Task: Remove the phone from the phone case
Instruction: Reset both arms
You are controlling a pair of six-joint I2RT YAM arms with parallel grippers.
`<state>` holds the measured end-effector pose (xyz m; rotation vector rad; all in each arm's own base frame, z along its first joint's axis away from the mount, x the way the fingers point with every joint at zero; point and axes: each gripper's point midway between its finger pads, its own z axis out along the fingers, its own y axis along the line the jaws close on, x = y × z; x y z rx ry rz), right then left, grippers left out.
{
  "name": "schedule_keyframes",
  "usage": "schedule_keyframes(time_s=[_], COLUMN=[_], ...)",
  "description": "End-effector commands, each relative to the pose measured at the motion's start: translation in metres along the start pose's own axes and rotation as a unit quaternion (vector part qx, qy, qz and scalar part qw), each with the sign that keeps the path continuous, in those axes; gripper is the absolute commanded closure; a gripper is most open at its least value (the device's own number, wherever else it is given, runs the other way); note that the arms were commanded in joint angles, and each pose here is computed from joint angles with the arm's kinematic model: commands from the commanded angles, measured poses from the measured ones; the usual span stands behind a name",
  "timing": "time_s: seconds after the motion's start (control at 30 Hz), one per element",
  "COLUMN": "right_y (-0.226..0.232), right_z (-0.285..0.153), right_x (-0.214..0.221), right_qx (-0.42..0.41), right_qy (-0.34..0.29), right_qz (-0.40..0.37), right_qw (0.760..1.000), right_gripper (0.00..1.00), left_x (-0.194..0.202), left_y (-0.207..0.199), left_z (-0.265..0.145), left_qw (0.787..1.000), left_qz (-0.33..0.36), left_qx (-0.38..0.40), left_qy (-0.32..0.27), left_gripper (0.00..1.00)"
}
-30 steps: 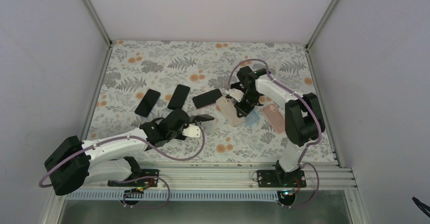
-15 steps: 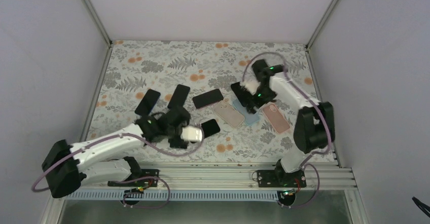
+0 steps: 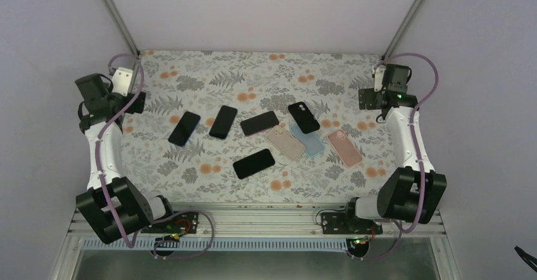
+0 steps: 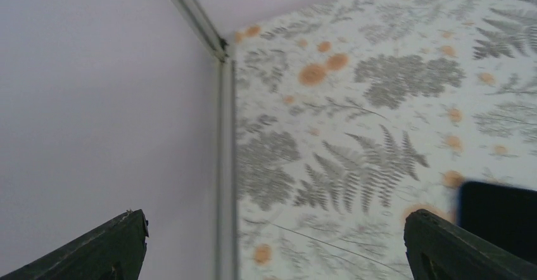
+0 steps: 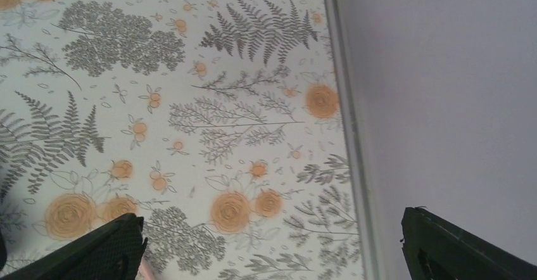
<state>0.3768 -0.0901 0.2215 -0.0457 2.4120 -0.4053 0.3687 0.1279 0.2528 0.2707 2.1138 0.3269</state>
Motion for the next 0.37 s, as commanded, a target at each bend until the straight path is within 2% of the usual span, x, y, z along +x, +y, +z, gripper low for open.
schedule_keyframes(time_s=[0.0, 0.13, 0.27, 0.33], right_y=[0.003, 0.003, 0.02, 0.016], right_z=[0.004, 0.012, 0.013, 0.018], right_x=[-0.02, -0.01, 0.004, 0.01], right_qx=[-0.016, -0.001, -0.034, -0.017], right_qy=[-0.082, -0.074, -0.08, -0.074], right_qz=[0.061, 0.054, 0.031, 0.031], right_qw=[0.995, 0.996, 0.996, 0.997], right_gripper=[0.0, 0.0, 0.0, 0.0], left_x=[-0.009, -0.003, -0.003, -0.004], left_y=[-0.022, -0.029, -0.033, -0.037], left_z=[-0.007, -0.007, -0.007, -0.008], left_qw=[0.996, 0.995, 0.993, 0.992], left_qz=[-0.058, -0.069, -0.074, -0.077], left_qx=[0.036, 0.044, 0.057, 0.067], left_qy=[-0.062, -0.065, -0.066, -0.068], left_gripper=[0.0, 0.0, 0.0, 0.0])
